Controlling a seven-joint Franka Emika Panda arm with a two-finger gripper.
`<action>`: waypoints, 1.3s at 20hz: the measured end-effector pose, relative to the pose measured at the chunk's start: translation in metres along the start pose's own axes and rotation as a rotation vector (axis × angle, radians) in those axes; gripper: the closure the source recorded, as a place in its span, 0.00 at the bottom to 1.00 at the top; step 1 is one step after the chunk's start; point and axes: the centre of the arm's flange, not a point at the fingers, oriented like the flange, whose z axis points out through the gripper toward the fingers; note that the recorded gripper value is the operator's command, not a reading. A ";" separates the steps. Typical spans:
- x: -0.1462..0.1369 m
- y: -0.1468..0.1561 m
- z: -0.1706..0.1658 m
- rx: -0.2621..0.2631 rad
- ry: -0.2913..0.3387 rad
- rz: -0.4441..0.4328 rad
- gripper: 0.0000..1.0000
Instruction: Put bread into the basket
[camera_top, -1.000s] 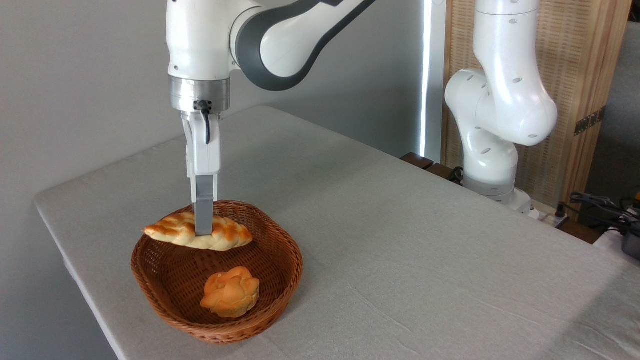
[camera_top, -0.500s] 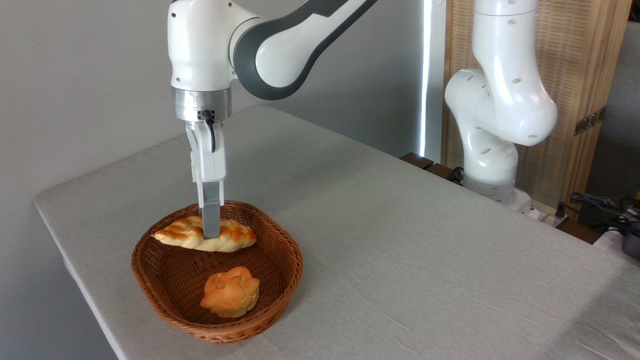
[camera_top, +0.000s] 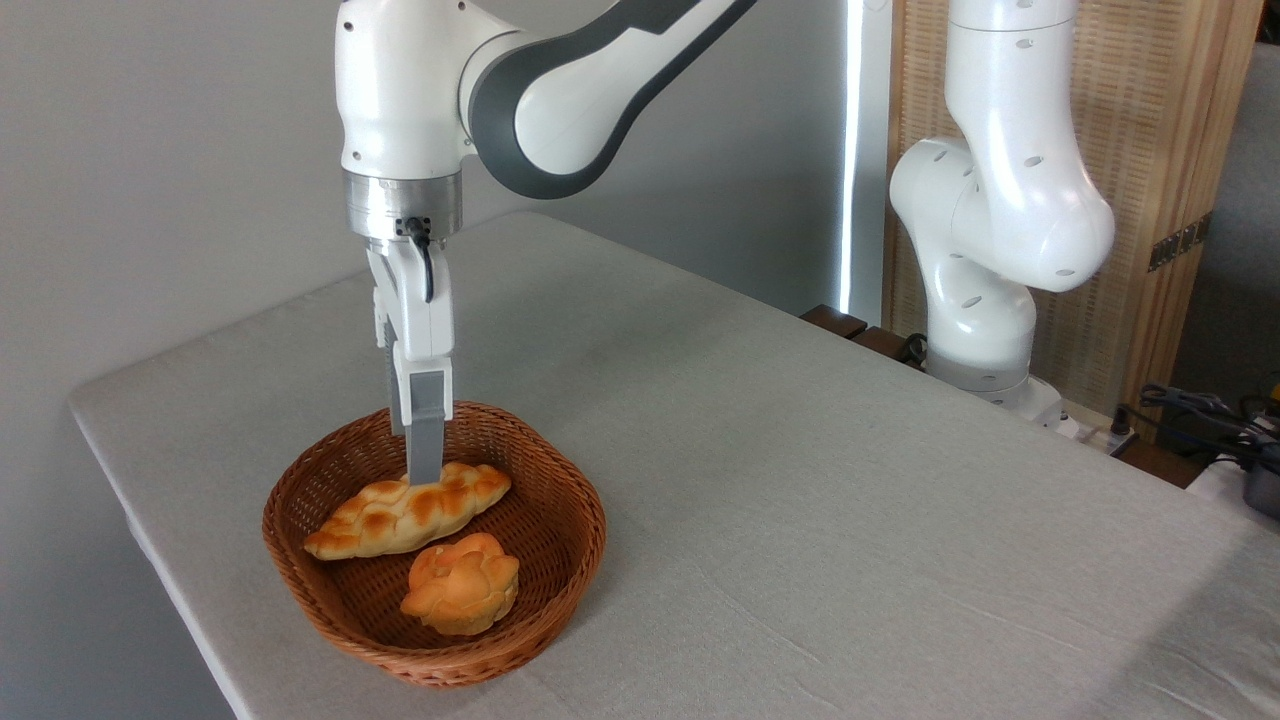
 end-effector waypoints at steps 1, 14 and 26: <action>-0.001 -0.003 -0.005 -0.007 0.020 -0.029 0.00; -0.066 -0.053 -0.148 -0.221 -0.094 -0.221 0.00; -0.084 -0.075 -0.164 -0.191 -0.134 -0.239 0.00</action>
